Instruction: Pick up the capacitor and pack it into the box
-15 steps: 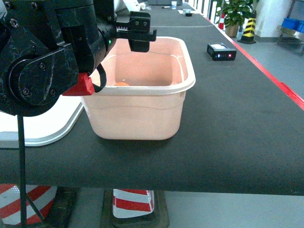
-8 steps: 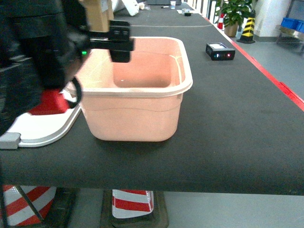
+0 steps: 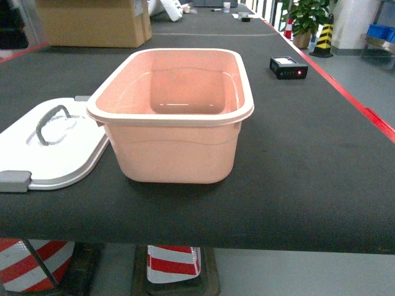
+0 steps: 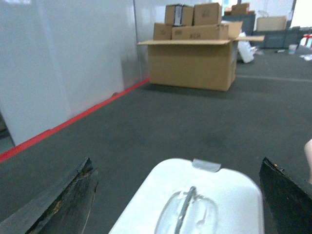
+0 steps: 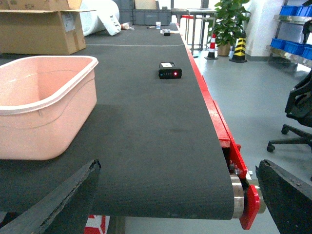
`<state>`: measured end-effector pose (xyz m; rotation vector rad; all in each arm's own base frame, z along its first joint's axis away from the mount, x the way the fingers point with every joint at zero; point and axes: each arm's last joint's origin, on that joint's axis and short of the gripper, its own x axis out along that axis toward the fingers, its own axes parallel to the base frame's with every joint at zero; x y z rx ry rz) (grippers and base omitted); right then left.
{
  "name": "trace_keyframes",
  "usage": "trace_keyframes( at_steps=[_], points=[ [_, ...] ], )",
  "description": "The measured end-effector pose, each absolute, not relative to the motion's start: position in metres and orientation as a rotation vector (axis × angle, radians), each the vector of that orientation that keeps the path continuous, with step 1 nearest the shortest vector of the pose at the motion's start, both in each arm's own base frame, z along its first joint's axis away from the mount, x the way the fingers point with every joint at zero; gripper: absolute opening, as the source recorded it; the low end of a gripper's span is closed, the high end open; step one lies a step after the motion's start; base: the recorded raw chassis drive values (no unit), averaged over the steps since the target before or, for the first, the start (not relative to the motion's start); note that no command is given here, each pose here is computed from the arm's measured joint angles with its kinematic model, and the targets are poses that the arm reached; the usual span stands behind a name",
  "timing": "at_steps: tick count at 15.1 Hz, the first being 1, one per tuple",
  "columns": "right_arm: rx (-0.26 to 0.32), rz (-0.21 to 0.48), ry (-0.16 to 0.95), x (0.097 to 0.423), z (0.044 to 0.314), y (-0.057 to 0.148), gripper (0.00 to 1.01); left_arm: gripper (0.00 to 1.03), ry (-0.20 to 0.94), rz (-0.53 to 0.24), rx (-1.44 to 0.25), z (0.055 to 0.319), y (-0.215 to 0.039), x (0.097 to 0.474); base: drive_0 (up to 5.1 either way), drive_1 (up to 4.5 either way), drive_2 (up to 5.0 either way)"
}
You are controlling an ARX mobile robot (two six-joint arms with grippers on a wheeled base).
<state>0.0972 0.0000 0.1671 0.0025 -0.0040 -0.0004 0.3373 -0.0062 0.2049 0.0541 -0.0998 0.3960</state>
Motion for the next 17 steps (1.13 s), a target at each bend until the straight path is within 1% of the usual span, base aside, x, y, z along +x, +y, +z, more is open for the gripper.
trace_keyframes(
  at_steps=[1,2,3,4,5,7,11,12,14,16,17],
  points=[
    [0.002,0.000,-0.003,0.097,0.167,0.000,0.98,0.98,-0.028,0.408,0.091,0.183,0.012,0.345,0.0,0.00,0.0],
    [0.002,-0.001,-0.003,0.097,0.167,0.000,0.98,0.98,0.046,0.398,0.119,0.156,0.026,0.356,0.0,0.00,0.0],
    [0.002,0.000,-0.003,0.097,0.167,0.000,0.98,0.98,0.116,0.366,0.140,0.116,0.047,0.387,0.0,0.00,0.0],
    [0.002,-0.001,-0.003,0.097,0.167,0.000,0.98,0.98,0.182,0.292,0.193,0.076,0.053,0.444,0.0,0.00,0.0],
    [0.002,0.000,-0.003,0.097,0.167,0.000,0.98,0.98,0.194,0.273,0.194,0.067,0.054,0.460,0.0,0.00,0.0],
    [0.002,0.000,-0.003,0.097,0.167,0.000,0.98,0.98,0.182,0.272,0.196,0.063,0.056,0.478,0.0,0.00,0.0],
    [0.002,0.000,-0.003,0.097,0.167,0.000,0.98,0.98,0.192,0.272,0.192,0.058,0.058,0.493,0.0,0.00,0.0],
    [0.002,0.000,-0.003,0.097,0.167,0.000,0.98,0.98,0.218,0.264,0.183,0.053,0.059,0.499,0.0,0.00,0.0],
    [0.002,0.000,-0.003,0.097,0.167,0.000,0.98,0.74,0.226,0.248,0.129,0.053,0.059,0.508,0.0,0.00,0.0],
    [0.002,0.000,-0.003,0.097,0.167,0.000,0.98,0.46,0.251,0.228,0.113,0.050,0.058,0.507,0.0,0.00,0.0],
    [0.002,0.000,-0.003,0.097,0.167,0.000,0.98,0.35,0.253,0.226,0.111,0.049,0.058,0.507,0.0,0.00,0.0]
  ],
)
